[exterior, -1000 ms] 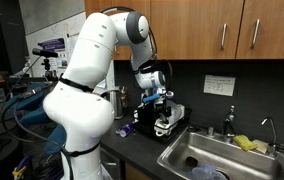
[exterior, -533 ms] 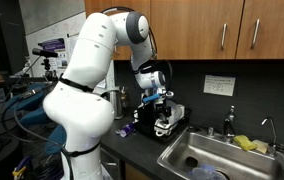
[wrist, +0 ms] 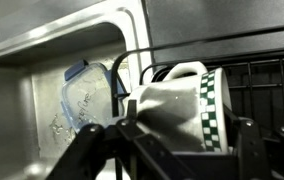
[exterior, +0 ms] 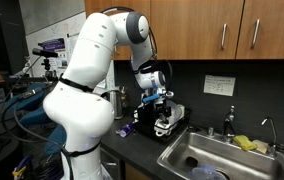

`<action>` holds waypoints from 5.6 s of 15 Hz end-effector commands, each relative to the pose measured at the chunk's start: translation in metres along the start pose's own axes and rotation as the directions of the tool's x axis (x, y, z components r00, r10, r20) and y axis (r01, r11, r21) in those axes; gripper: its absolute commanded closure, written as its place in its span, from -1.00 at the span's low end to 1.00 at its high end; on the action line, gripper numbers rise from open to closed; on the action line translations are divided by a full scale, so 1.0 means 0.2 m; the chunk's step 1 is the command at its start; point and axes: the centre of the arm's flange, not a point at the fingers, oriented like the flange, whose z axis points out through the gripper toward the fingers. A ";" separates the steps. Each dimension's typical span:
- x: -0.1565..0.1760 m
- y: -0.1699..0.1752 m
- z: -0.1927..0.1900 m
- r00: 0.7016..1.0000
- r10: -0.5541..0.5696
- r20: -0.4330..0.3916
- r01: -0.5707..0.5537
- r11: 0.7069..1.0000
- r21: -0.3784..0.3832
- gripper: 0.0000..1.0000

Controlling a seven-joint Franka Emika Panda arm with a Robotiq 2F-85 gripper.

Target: Put the mug on the counter

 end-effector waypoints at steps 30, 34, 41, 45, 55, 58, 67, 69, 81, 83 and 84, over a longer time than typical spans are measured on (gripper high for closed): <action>-0.32 -0.26 -0.21 0.971 0.033 -0.237 -0.054 0.995 -0.080 1.00; -0.37 -0.26 0.03 0.992 0.078 -0.103 -0.084 0.995 -0.050 0.48; -0.34 -0.27 0.05 0.991 0.082 -0.107 -0.089 0.994 -0.058 0.46; -0.34 -0.27 0.05 0.991 0.082 -0.107 -0.089 0.994 -0.058 0.46; -0.34 -0.26 0.04 0.986 0.102 -0.135 -0.113 0.991 -0.072 -0.25; -0.37 -0.23 0.01 0.978 0.126 -0.169 -0.144 0.985 -0.097 -0.63; -0.30 -0.23 0.09 0.960 0.185 -0.211 -0.223 0.959 -0.173 -1.00; -0.28 -0.21 0.13 0.957 0.206 -0.202 -0.247 0.946 -0.209 -1.00; -0.20 -0.18 0.07 0.917 0.263 -0.299 -0.346 0.899 -0.268 -1.00; -0.18 -0.17 0.06 0.912 0.261 -0.316 -0.352 0.895 -0.275 -0.48; -0.17 -0.17 0.05 0.912 0.258 -0.320 -0.350 0.895 -0.276 -0.35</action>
